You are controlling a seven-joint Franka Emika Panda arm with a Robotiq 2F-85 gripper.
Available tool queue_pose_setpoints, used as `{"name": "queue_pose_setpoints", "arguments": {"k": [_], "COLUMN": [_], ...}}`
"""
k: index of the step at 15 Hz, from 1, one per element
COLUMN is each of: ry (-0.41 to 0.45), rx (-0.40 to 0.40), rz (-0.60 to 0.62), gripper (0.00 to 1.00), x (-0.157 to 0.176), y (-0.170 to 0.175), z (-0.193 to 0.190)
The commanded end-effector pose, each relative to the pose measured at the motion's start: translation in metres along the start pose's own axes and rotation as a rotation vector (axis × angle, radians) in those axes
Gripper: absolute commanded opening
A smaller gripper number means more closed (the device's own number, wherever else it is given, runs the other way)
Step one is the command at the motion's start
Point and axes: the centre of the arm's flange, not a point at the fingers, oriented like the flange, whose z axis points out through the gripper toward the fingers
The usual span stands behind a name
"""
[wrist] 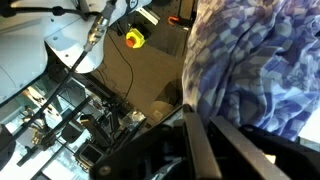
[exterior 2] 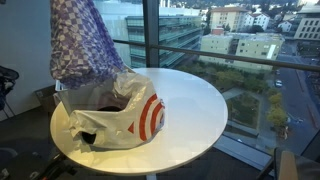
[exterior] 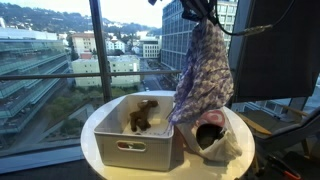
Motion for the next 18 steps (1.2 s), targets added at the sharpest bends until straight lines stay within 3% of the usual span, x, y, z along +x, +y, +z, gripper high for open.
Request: {"name": "queue_pose_setpoints", "arguments": {"k": [1,6,10,13,18], "ry": [0.001,-0.021,-0.056,-0.068,-0.071], "rx": [0.008,0.030,0.023,0.011,0.007], "rz": [0.149,0.289,0.331,0.343,0.320], "gripper": [0.06,0.06,0.07,0.07,0.07], "x": [0.008,0.020,0.037,0.051,0.069], "y": [0.064,0.116,0.130,0.121,0.068], "z": [0.006,0.013,0.025,0.032,0.053]}}
